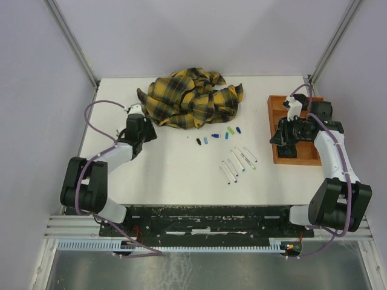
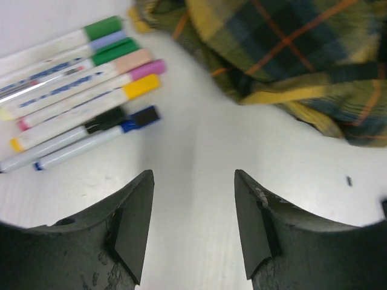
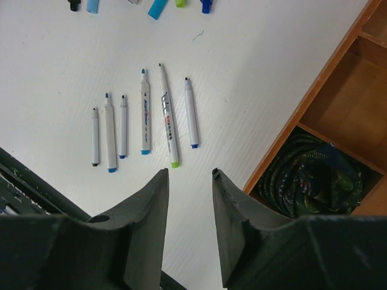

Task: Open the pen caps
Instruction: Move the pen to the center of the board.

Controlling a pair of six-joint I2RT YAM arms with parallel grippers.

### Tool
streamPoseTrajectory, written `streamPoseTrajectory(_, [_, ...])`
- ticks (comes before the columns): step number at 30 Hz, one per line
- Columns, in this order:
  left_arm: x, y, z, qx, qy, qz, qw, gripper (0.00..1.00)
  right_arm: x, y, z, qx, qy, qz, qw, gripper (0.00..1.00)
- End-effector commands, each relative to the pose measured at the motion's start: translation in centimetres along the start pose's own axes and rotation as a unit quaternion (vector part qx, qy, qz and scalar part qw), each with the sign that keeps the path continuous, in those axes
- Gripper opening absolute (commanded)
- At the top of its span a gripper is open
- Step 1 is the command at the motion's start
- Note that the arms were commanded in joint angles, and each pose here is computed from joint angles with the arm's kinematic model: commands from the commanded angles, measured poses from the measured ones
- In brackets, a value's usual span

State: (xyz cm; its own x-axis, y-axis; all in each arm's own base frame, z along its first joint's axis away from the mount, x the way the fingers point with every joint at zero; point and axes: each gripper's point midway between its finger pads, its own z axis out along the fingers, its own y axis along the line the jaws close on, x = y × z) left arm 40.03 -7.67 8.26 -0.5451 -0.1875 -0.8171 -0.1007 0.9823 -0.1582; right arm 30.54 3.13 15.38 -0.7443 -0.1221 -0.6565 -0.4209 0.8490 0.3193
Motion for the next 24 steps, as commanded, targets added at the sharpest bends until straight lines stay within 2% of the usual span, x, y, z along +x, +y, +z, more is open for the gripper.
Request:
streamPoseTrajectory(1, [-3.3,2.7,0.0,-0.007,-0.058,-0.078,0.995,0.63,-0.5,0.3,0.0,-0.014,-0.012,-0.011,1.0,0.43])
streamPoseTrajectory(8, [-8.7,6.3,1.2,-0.045,-0.134,-0.16,0.977,0.66,-0.4,0.5,0.1,-0.021,-0.009,-0.007,1.0,0.43])
streamPoseTrajectory(14, [-10.7,9.6,4.7,-0.103,-0.128,-0.202,0.966,0.63,-0.4,0.8,-0.1,-0.024,-0.013,-0.01,1.0,0.43])
streamPoseTrajectory(15, [-10.4,10.3,5.7,-0.116,-0.115,-0.206,0.965,0.6,-0.5,0.9,-0.2,-0.025,-0.014,-0.01,1.0,0.43])
streamPoseTrajectory(18, [-10.9,11.5,7.8,-0.139,-0.081,-0.21,0.964,0.4,-0.6,1.0,-0.3,-0.026,-0.016,-0.013,0.999,0.43])
streamPoseTrajectory(24, [-9.5,14.0,10.4,-0.18,-0.009,-0.21,0.961,0.3,-0.7,1.2,-0.4,-0.029,-0.02,-0.016,0.999,0.43])
